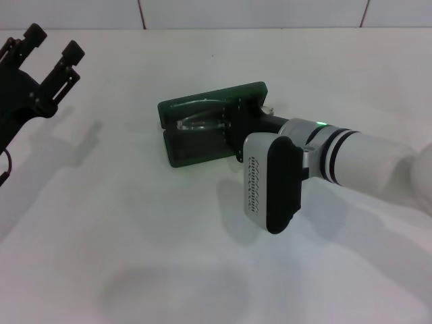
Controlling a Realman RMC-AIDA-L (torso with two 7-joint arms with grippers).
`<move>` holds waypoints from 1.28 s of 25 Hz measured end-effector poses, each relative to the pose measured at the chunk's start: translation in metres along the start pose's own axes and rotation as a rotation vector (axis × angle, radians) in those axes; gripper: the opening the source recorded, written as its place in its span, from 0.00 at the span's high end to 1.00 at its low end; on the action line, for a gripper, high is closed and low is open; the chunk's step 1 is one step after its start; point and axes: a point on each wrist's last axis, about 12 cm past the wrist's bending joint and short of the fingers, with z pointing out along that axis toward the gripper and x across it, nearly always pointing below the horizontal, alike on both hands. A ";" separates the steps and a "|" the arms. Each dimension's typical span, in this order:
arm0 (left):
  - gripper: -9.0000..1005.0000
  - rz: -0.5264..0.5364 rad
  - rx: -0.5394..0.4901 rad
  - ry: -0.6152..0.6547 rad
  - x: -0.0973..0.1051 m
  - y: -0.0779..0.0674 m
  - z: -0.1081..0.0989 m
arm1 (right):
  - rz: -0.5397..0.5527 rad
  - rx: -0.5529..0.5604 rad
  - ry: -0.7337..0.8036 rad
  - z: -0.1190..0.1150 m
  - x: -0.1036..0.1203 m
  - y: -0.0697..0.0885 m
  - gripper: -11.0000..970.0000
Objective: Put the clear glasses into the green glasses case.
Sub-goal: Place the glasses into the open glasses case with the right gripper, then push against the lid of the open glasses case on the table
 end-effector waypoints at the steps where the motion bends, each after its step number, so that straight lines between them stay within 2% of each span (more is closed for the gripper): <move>1: 0.30 0.000 0.000 0.000 0.000 0.000 0.000 | -0.007 -0.004 0.003 0.000 0.001 0.001 0.86; 12: 0.30 0.001 0.009 -0.004 -0.001 0.000 0.005 | -0.019 -0.028 0.015 0.000 0.005 0.009 0.86; 23: 0.30 -0.004 0.004 0.002 0.001 -0.001 0.003 | 0.022 -0.020 -0.009 -0.008 -0.002 0.015 0.64; 25: 0.30 -0.005 0.002 0.004 0.001 -0.001 0.003 | 0.039 -0.018 -0.013 -0.010 -0.002 0.015 0.55; 28: 0.30 -0.005 -0.001 0.007 0.002 0.000 0.002 | 0.105 -0.027 -0.038 -0.016 0.002 0.014 0.43; 31: 0.30 -0.006 -0.003 0.009 0.002 0.000 0.002 | 0.216 -0.065 -0.125 -0.028 0.008 0.008 0.34; 32: 0.30 -0.006 -0.004 0.009 0.002 0.000 0.001 | 0.269 -0.074 -0.160 -0.033 0.014 0.003 0.34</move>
